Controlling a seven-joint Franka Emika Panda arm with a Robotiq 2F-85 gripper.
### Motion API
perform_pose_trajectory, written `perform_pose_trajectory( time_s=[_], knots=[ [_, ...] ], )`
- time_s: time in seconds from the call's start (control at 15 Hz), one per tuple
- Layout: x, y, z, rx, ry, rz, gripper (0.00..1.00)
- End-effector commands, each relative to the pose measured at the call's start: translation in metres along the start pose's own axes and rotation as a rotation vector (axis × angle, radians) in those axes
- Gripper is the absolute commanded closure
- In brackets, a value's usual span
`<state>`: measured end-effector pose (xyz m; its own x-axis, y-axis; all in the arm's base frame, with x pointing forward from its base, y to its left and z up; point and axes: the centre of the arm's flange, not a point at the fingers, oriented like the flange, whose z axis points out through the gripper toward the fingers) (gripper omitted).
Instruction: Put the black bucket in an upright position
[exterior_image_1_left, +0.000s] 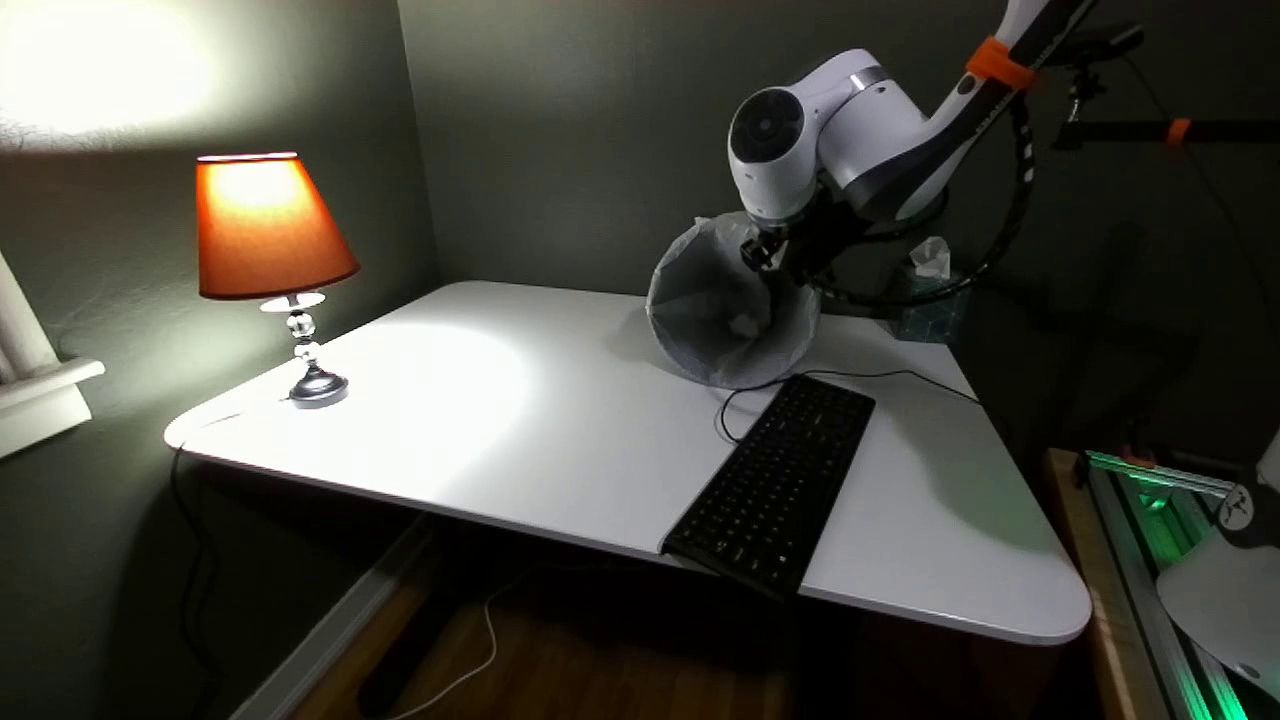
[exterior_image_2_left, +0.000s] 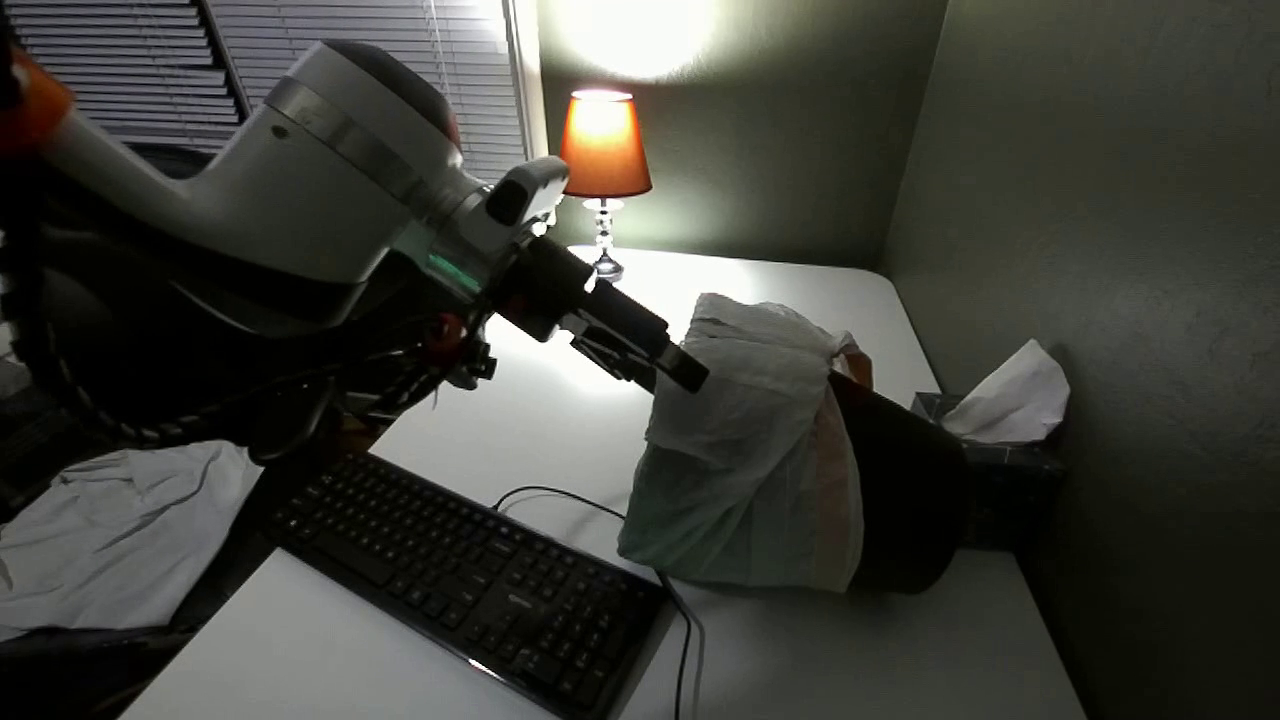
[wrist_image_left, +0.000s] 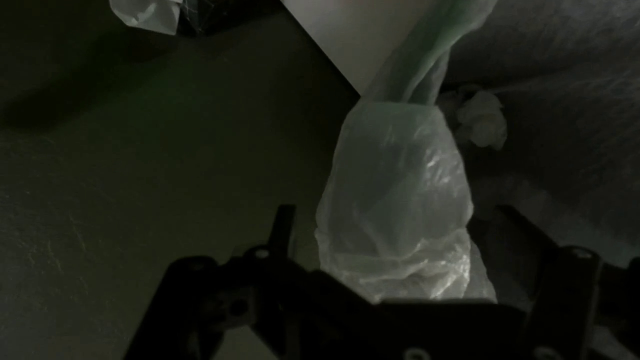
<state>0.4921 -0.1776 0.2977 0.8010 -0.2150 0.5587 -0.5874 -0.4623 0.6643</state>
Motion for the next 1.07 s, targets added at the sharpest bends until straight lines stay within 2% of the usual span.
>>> perform_pose_trajectory(
  time_s=[0.0,0.47,0.6,1.0],
  knots=[
    [0.000,-0.015,0.017,-0.033,0.032,0.022,0.34],
    [0.000,-0.022,0.025,-0.048,0.064,0.020,0.89],
    [0.002,-0.019,0.023,-0.045,0.058,0.029,1.00],
    [0.009,-0.004,0.016,-0.027,0.016,0.041,0.99]
  ],
)
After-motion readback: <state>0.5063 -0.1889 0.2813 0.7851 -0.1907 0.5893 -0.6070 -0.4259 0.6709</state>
